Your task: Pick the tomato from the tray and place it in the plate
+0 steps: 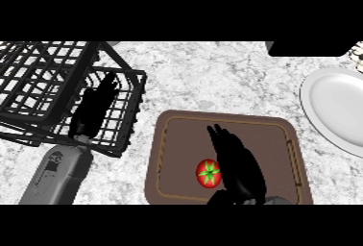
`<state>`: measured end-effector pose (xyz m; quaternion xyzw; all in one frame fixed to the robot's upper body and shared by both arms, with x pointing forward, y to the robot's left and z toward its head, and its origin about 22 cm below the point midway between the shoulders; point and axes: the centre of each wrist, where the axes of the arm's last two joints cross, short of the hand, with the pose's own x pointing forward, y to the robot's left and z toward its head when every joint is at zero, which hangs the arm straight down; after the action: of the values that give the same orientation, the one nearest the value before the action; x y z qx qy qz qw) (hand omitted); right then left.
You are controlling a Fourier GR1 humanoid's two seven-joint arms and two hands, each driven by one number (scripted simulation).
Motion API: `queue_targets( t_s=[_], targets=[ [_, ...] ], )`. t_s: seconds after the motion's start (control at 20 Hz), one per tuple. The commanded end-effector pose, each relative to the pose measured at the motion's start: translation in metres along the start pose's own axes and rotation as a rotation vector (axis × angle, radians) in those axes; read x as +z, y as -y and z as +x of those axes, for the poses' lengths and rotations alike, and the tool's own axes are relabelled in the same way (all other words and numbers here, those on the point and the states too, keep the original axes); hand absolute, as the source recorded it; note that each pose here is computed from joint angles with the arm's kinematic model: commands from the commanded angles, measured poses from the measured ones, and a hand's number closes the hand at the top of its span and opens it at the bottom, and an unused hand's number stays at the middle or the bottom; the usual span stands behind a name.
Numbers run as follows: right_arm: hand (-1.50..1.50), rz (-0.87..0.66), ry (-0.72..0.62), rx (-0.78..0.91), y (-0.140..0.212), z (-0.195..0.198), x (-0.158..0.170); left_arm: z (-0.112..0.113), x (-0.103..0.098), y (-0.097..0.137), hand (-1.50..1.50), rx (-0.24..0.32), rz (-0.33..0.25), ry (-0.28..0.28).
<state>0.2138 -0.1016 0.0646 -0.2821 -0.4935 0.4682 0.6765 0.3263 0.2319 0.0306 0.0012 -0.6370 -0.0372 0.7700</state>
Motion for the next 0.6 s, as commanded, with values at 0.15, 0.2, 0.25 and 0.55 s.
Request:
queue_targets(
  t_s=[0.15, 0.2, 0.25, 0.55],
  targets=[
    [1.5, 0.044, 0.05, 0.141, -0.018, -0.008, -0.013, -0.069, 0.037, -0.008, 0.0, 0.051, 0.015, -0.208],
    [1.5, 0.033, 0.065, 0.135, -0.011, 0.006, -0.007, -0.073, 0.045, -0.001, 0.0, 0.046, 0.013, -0.193],
    [1.5, 0.028, 0.065, 0.148, -0.023, 0.004, -0.004, -0.066, 0.042, 0.011, 0.0, 0.078, -0.007, -0.203],
    [1.5, -0.035, 0.09, 0.166, -0.021, 0.001, -0.008, -0.079, 0.048, -0.003, 0.0, 0.052, 0.009, -0.208]
  ],
)
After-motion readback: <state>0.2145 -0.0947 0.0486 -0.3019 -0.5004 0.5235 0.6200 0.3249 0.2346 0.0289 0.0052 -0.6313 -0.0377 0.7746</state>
